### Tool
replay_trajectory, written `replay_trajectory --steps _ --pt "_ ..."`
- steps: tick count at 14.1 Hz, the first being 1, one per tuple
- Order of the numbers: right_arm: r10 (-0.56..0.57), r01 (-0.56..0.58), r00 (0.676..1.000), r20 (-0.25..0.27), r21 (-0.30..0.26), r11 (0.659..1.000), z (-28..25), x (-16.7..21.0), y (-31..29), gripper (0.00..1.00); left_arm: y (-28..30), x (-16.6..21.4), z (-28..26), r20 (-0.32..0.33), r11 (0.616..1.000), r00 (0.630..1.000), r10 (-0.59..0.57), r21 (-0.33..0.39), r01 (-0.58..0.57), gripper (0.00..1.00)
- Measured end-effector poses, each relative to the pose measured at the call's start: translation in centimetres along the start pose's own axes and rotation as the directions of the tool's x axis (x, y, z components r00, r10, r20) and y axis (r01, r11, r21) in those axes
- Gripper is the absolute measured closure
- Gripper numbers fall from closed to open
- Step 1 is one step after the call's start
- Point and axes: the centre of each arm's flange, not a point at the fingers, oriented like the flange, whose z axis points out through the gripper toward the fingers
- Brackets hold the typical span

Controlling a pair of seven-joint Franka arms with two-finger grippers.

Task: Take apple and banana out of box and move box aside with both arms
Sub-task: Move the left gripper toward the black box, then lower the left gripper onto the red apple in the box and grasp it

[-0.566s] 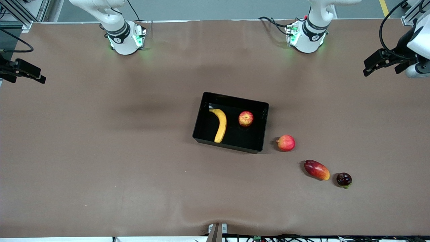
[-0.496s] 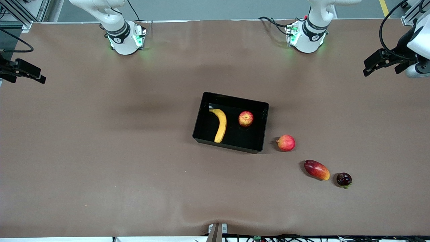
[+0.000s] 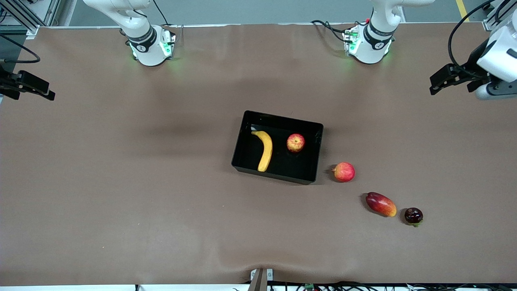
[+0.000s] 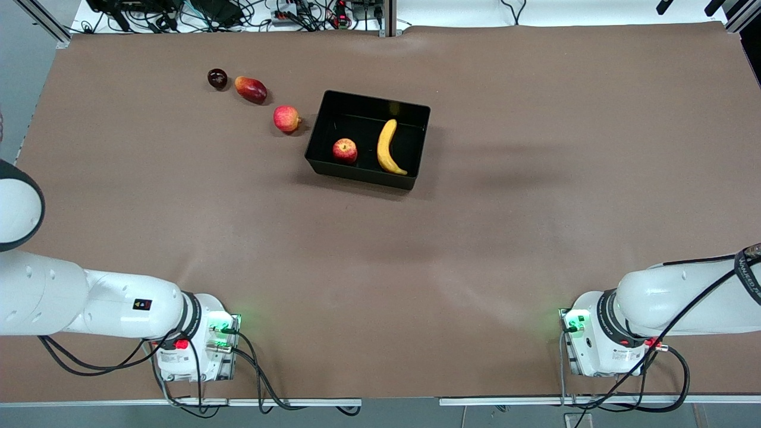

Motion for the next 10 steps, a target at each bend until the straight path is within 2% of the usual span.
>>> replay_trajectory --steps 2,5,10 --pt "0.000 0.000 1.000 0.000 0.000 1.000 0.0 0.0 0.0 0.00 2.4 0.6 1.4 0.023 1.000 0.999 0.028 0.006 -0.028 0.00" --pt "-0.001 0.001 1.000 -0.001 0.000 1.000 0.0 0.0 0.0 0.00 8.9 2.2 5.0 0.034 0.999 0.999 0.038 0.008 -0.038 0.00" --pt "-0.003 0.003 1.000 0.001 0.000 1.000 0.1 0.1 -0.2 0.00 21.1 4.1 14.3 0.043 0.997 0.996 -0.080 -0.008 0.081 0.00"
